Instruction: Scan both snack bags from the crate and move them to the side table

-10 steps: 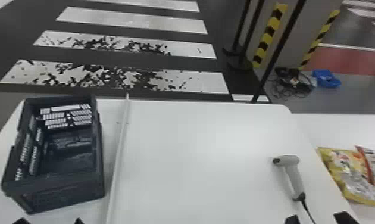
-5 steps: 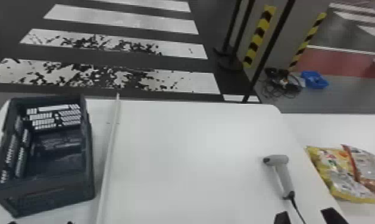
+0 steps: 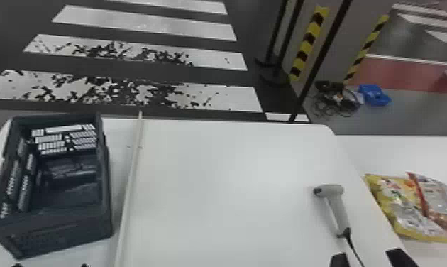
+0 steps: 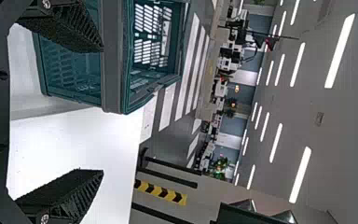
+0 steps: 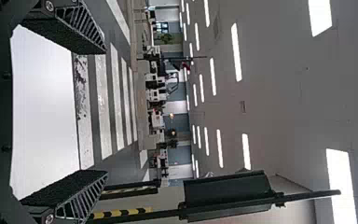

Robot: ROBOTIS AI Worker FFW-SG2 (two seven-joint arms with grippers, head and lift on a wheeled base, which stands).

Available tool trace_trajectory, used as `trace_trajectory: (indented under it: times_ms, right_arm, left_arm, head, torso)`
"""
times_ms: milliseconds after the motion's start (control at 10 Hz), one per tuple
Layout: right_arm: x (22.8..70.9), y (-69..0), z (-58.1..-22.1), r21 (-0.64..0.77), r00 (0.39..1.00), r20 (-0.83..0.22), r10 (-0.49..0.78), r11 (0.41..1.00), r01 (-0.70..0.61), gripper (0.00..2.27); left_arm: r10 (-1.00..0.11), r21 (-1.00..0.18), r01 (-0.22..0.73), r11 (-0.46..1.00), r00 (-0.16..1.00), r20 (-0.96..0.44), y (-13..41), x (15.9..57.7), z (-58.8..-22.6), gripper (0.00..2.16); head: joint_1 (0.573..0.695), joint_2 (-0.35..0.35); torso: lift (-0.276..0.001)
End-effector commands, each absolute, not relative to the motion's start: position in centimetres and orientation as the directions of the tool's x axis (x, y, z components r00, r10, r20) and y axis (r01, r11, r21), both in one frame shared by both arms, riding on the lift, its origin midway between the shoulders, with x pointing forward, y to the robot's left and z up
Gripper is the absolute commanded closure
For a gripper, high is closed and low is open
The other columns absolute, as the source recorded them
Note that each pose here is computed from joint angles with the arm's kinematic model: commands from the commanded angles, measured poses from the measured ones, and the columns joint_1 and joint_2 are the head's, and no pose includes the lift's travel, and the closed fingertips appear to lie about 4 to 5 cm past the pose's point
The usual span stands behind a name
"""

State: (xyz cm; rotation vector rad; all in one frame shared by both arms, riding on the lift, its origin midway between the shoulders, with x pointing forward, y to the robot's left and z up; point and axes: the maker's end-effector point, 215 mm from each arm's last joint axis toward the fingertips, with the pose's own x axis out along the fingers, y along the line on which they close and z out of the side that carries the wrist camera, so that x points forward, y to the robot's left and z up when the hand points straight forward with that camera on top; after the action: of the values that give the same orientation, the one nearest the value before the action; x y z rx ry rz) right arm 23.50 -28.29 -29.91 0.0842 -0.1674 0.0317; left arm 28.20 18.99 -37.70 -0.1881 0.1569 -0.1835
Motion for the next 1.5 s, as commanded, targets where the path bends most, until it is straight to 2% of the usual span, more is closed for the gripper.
trace_trajectory:
  times_ms: [0, 1400]
  right_arm:
    - [23.4, -28.4, -29.6, 0.080, 0.984, 0.178, 0.023, 0.996, -0.038, 0.08]
    - [22.0, -27.2, -29.0, 0.057, 0.976, 0.215, 0.041, 0.997, -0.054, 0.08]
  left_arm:
    - [-0.200, -0.200, 0.170, 0.965, 0.970, -0.136, 18.9, 28.2, -37.7, 0.07]
    - [-0.238, -0.215, 0.206, 0.955, 0.962, -0.135, 18.2, 28.0, -38.0, 0.07]
  head:
    - [0.695, -0.218]
    - [0.695, -0.218]
  torso:
    - [-0.095]
    - [-0.095]
